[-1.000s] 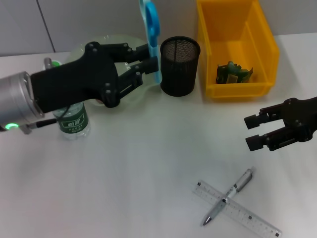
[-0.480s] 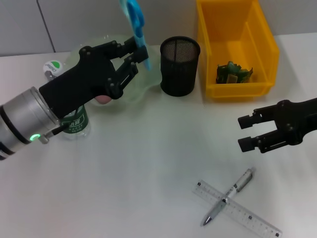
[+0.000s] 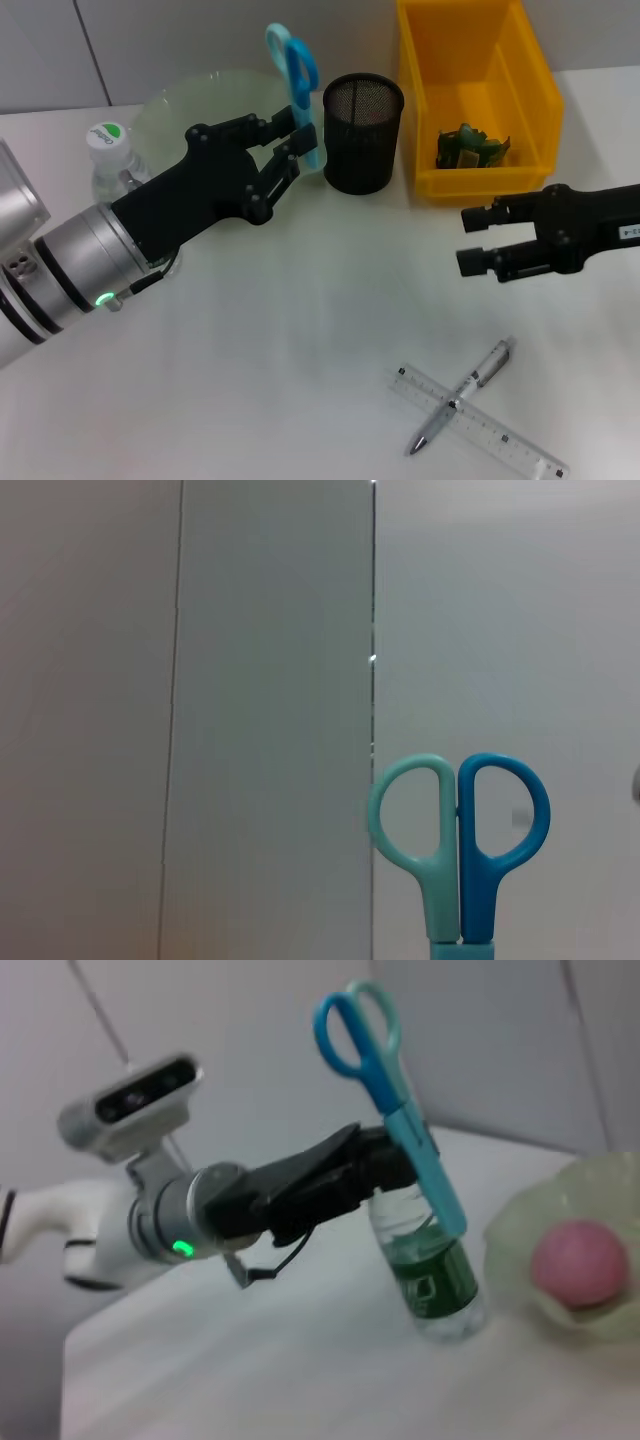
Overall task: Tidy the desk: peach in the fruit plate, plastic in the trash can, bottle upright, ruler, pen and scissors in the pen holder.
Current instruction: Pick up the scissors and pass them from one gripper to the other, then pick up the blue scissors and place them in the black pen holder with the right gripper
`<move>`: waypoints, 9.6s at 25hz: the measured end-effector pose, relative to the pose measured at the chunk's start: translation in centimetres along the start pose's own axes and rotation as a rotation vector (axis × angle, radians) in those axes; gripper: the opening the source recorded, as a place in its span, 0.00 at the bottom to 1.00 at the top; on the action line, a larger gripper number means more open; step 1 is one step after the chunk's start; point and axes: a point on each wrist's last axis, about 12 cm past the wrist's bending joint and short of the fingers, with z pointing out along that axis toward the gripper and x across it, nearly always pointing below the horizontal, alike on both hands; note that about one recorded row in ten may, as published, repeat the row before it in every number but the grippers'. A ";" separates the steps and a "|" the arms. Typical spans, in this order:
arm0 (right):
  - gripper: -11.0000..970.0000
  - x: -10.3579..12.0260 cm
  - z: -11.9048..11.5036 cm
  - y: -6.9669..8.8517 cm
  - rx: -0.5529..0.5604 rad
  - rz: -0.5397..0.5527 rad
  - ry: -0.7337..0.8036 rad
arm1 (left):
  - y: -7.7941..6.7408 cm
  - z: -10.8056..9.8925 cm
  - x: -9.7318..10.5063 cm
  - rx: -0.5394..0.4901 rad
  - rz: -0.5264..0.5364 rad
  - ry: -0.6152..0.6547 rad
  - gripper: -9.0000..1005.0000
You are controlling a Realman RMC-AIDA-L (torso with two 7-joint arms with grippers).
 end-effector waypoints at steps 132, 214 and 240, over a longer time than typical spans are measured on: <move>0.17 -1.5 17.4 0.8 0.312 -0.353 -0.574 | -2.8 1.9 3.2 -0.395 0.105 0.103 0.35; 0.16 -8.4 9.6 -6.0 0.498 -0.148 -0.518 | -3.0 -10.3 3.6 -0.187 -0.172 0.199 0.80; 0.19 -5.5 11.9 -5.6 0.542 -0.236 -0.450 | -1.9 -10.1 4.2 -0.206 -0.275 0.254 0.80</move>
